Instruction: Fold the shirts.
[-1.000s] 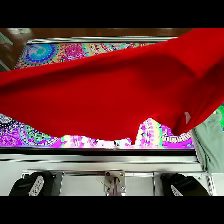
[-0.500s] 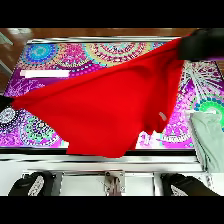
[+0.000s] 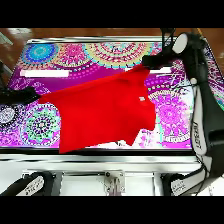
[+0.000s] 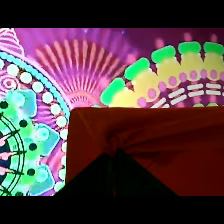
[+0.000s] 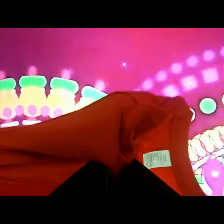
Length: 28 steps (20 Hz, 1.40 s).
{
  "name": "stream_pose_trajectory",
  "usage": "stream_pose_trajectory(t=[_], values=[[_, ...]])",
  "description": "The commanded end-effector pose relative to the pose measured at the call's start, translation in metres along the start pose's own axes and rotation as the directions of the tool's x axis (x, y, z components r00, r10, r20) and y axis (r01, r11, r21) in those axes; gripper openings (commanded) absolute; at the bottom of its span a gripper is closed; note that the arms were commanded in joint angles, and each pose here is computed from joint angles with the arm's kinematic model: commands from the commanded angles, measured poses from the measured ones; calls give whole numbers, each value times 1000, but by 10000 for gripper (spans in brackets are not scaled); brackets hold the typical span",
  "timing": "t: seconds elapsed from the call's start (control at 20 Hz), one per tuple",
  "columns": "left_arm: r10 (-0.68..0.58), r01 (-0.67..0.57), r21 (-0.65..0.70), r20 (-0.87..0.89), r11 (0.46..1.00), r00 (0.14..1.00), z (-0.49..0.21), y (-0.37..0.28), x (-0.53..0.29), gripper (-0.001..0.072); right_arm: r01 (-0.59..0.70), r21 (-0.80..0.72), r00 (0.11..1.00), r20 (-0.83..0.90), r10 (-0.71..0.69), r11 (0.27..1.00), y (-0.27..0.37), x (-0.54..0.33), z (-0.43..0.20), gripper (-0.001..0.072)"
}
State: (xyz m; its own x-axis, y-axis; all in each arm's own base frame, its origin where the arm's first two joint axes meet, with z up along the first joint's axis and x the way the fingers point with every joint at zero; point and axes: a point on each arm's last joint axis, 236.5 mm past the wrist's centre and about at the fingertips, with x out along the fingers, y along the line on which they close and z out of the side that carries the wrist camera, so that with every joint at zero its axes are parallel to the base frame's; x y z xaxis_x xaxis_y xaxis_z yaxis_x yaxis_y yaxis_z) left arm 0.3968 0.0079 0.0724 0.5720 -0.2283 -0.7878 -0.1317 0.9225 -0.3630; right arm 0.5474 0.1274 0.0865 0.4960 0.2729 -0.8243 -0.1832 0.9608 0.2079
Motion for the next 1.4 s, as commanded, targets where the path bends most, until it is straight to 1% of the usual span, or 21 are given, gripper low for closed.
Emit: stream_pose_trajectory(t=[0.0, 0.05, 0.15, 0.2, 0.25, 0.3, 0.35, 0.4, 0.45, 0.55, 0.6, 0.65, 0.7, 0.75, 0.8, 0.85, 0.9, 1.0, 1.05, 1.2, 1.35], values=[[-8, 8, -102, 4, 995, 1000, 9, 20, 61, 38, -57, 95, 996, -62, 63, 994, -13, 64, -17, 63], [-29, 29, -137, 0, 990, 1000, 9, 18, 73, 37, -57, 108, 994, -85, 67, 992, -13, 75, -24, 64], [-59, 52, -183, -32, 982, 998, 1, 15, 92, 38, -52, 215, 989, -121, 80, 975, -10, 93, -36, 64], [-64, 54, -191, -47, 980, 997, -3, 15, 98, 39, -60, 275, 987, -129, 99, 960, -6, 98, -39, 76], [-67, 54, -193, -58, 980, 996, -5, 15, 99, 61, -86, 310, 984, -124, 130, 947, 1, 99, -38, 89], [-74, 59, -194, -68, 979, 995, -4, 14, 94, 165, -124, 330, 980, -107, 168, 936, 10, 97, -33, 91], [-88, 68, -193, -97, 979, 991, -4, 13, 87, 346, -156, 346, 975, -96, 201, 925, 17, 91, -30, 291], [-104, 76, -193, -141, 978, 984, -5, 13, 75, 456, -192, 328, 969, -86, 231, 925, 21, 79, -25, 599], [-116, 79, -190, -193, 979, 974, -8, 16, 59, 462, -215, 293, 965, -80, 248, 931, 22, 63, -22, 629], [-106, 63, -143, -318, 988, 942, -18, 32, 18, 461, -218, 235, 966, -89, 245, 947, 12, 17, -20, 629], [-73, 30, -117, -386, 993, 920, -28, 47, -6, 455, -202, 197, 966, -122, 228, 959, 4, -10, -27, 629], [-23, -17, -88, -430, 996, 903, -40, 62, -24, 448, -147, 157, 970, -173, 174, 977, -12, -34, -40, 629], [42, -84, -71, -459, 994, 887, -54, 79, -41, 448, -44, 120, 965, -251, 74, 992, -38, -56, -60, 624], [46, -106, -108, -454, 988, 890, -65, 85, -49, 450, 35, 99, 949, -314, -2, 994, -63, -73, -77, 621], [-7, -78, -160, -471, 984, 882, -86, 78, -50, 462, 57, 107, 925, -381, -12, 993, -80, -87, -95, 621], [-70, -45, -209, -511, 977, 857, -116, 69, -47, 554, 47, 153, 904, -427, 23, 987, -89, -95, -110, 621], [-104, -36, -234, -560, 972, 822, -149, 65, -41, 607, 7, 218, 887, -453, 95, 976, -92, -98, -122, 622], [-153, -44, -285, -630, 958, 761, -210, 64, -24, 607, -86, 344, 852, -460, 248, 935, -85, -98, -139, 622], [-182, -38, -314, -640, 949, 746, -231, 62, -15, 607, -113, 379, 838, -461, 293, 919, -82, -97, -146, 621], [-252, 7, -387, -586, 922, 770, -247, 50, 9, 607, -83, 384, 829, -486, 278, 920, -89, -82, -165, 622], [-236, -1, -375, -587, 927, 775, -261, 51, 21, 607, -41, 396, 835, -490, 249, 917, -104, -61, -180, 622]])
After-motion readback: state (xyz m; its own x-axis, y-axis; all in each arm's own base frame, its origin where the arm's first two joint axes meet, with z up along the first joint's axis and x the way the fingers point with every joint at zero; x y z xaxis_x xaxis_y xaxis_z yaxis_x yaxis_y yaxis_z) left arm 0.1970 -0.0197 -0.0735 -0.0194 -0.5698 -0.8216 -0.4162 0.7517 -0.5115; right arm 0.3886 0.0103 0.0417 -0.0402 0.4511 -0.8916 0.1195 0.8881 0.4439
